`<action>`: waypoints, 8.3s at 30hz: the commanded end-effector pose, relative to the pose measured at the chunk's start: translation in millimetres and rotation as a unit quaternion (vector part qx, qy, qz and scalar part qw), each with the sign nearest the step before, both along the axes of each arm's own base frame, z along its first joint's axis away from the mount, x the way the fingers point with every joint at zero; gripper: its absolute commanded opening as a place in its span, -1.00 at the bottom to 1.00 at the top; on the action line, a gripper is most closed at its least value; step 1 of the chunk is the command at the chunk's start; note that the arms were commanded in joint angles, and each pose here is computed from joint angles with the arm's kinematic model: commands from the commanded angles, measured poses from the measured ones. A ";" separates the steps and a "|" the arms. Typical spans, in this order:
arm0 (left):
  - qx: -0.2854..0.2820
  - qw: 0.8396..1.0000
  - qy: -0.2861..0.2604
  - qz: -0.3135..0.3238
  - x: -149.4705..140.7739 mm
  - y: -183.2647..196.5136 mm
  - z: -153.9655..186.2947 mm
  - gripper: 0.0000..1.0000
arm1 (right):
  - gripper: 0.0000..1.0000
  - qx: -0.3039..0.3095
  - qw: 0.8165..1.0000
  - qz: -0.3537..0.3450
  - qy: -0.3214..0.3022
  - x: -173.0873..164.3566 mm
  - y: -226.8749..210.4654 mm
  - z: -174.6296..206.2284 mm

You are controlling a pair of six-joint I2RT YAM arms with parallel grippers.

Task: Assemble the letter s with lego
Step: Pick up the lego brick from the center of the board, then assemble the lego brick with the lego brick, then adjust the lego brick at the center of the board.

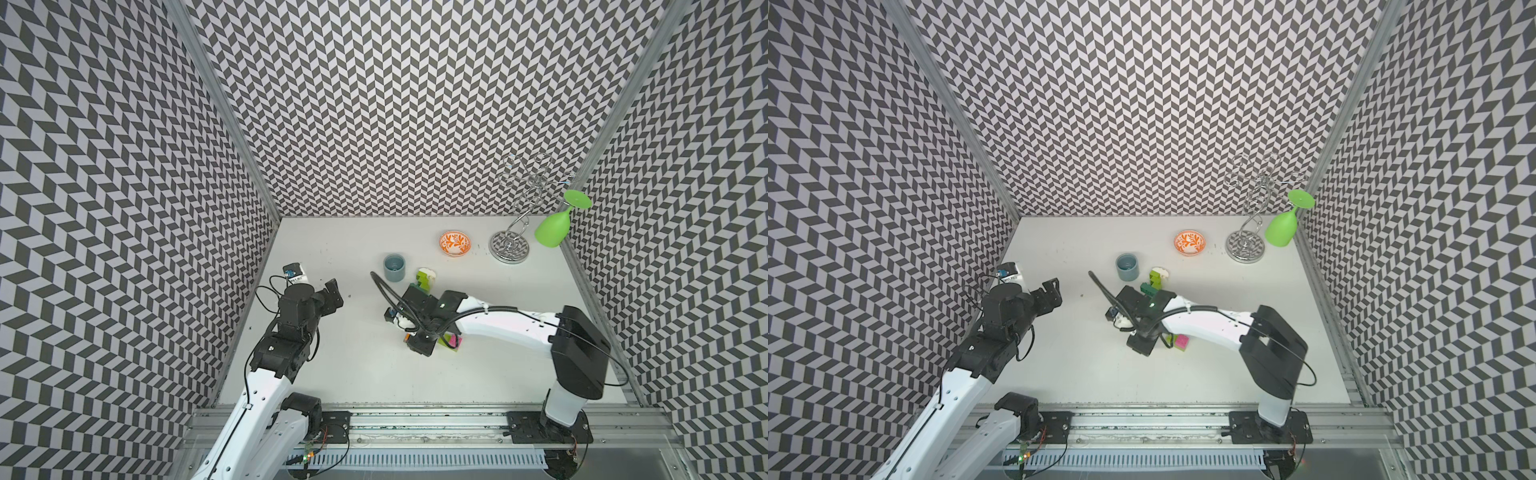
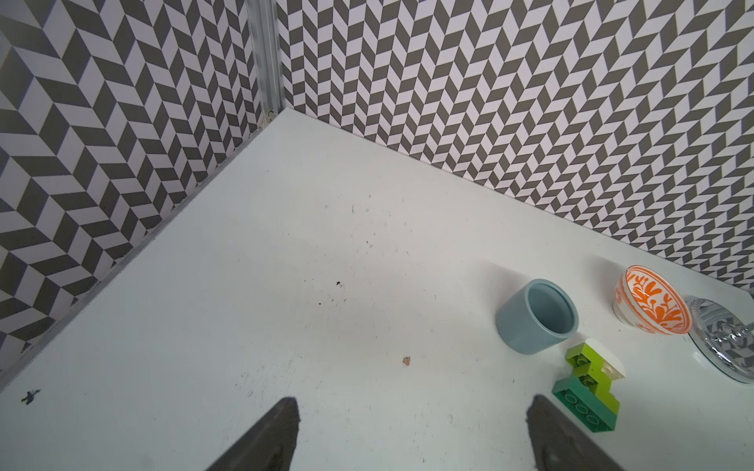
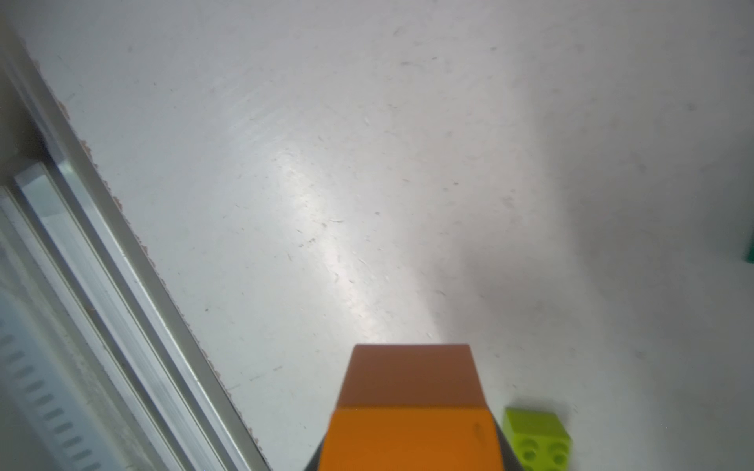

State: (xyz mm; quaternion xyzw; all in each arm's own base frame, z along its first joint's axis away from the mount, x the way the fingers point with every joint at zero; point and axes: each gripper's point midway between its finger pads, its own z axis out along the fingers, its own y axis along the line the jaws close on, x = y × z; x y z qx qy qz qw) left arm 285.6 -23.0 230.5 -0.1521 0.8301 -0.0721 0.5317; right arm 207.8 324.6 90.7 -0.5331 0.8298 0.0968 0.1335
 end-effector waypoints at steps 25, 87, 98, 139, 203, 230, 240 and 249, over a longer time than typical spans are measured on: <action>0.009 1.000 -0.005 -0.006 -0.4 -1.6 2.8 0.78 | -1.00 -0.041 0.999 -0.016 -0.030 30.1 -92.4 -6.2; 0.010 1.000 -0.007 0.001 -1.5 1.2 3.6 0.78 | -1.00 -0.064 0.995 -0.020 0.073 -7.6 -91.8 -57.4; 0.011 1.000 -0.008 0.002 -2.2 1.7 4.2 0.78 | -1.00 -0.082 0.994 -0.012 0.077 -14.6 -88.7 -66.4; 0.011 1.000 -0.008 0.013 -2.3 6.6 4.9 0.78 | 0.99 0.018 0.987 0.124 -0.100 72.9 1.4 44.9; 0.001 1.000 -0.002 0.029 2.5 16.3 -0.4 0.80 | 0.54 0.386 0.900 0.038 -0.200 44.0 4.9 -35.3; 0.001 1.000 -0.002 0.030 2.6 16.7 0.0 0.80 | -0.36 0.411 0.892 0.026 -0.188 44.0 4.3 -31.2; 0.001 0.999 -0.006 0.033 1.5 18.4 1.7 0.80 | -0.43 0.390 0.919 0.037 -0.037 15.1 10.2 2.8; 0.000 0.999 -0.011 0.034 0.9 19.2 4.0 0.80 | -0.57 0.366 0.914 -0.082 0.155 39.7 -18.3 16.0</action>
